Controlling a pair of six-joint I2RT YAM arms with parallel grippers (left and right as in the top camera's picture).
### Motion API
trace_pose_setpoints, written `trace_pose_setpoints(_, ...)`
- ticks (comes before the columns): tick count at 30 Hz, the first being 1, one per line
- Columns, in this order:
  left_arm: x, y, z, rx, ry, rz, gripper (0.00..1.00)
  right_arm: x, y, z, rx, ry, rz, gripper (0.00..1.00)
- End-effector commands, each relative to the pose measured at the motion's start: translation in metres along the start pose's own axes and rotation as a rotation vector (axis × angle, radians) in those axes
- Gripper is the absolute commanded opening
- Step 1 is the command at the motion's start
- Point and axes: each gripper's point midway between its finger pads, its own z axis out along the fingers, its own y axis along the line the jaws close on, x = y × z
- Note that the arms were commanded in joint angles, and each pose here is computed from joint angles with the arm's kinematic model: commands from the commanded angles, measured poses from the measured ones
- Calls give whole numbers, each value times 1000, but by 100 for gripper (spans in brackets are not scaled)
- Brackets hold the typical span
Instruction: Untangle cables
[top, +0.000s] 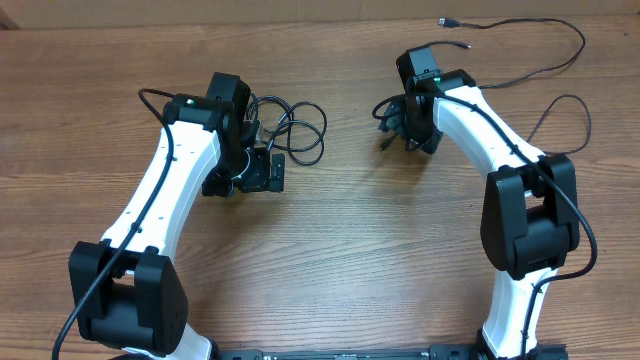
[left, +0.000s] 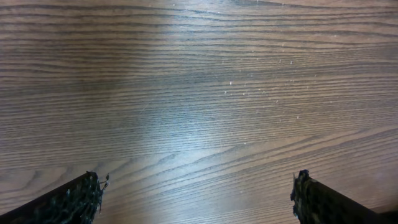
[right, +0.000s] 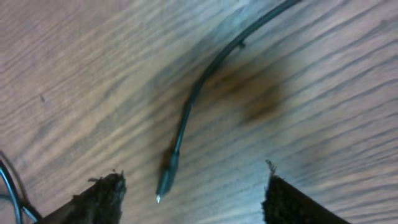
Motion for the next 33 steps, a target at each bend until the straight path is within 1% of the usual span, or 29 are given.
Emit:
trace_pose_setpoints(1, 2, -1, 1, -8, 5, -8, 100, -2, -6, 13, 42, -18, 25, 69)
trace_pose_setpoints(7, 2, -1, 1, -8, 6, -8, 99, 3, -8, 34, 59, 5, 26, 68)
trace_pose_setpoints(8, 2, -1, 1, -8, 6, -8, 99, 4, -9, 37, 63, 9, 26, 67)
trace_pose_setpoints(9, 1, -1, 1, -7, 4, -8, 100, 5, -9, 40, 67, 15, 26, 63)
trace_pose_setpoints(12, 1, -1, 1, -7, 1, -7, 100, 7, -12, 47, 78, 25, 25, 60)
trace_pose_setpoints(14, 0, -1, 1, -7, 0, -7, 99, 10, -14, 53, 89, 36, 24, 56)
trace_pose_setpoints(15, 0, -1, 1, -7, 0, -7, 99, 11, -15, 54, 92, 40, 24, 53)
trace_pose_setpoints(22, 0, -1, 1, -7, -1, -6, 99, 16, -13, 53, 79, 76, 19, 18)
trace_pose_setpoints(23, 0, -1, 1, -7, -1, -6, 99, 15, -14, 52, 83, 78, 22, 15)
trace_pose_setpoints(26, 0, -1, 1, -7, -1, -6, 99, 7, -19, 44, 92, 82, 37, 9)
trace_pose_setpoints(27, 0, -1, 1, -6, -2, -6, 100, 2, -22, 39, 94, 82, 44, 4)
trace_pose_setpoints(30, 0, -1, 1, -7, -3, -6, 100, -13, -25, 22, 71, 79, 0, 4)
trace_pose_setpoints(33, -1, -1, 1, -6, -5, -5, 100, -25, -11, -1, -41, 88, -165, 4)
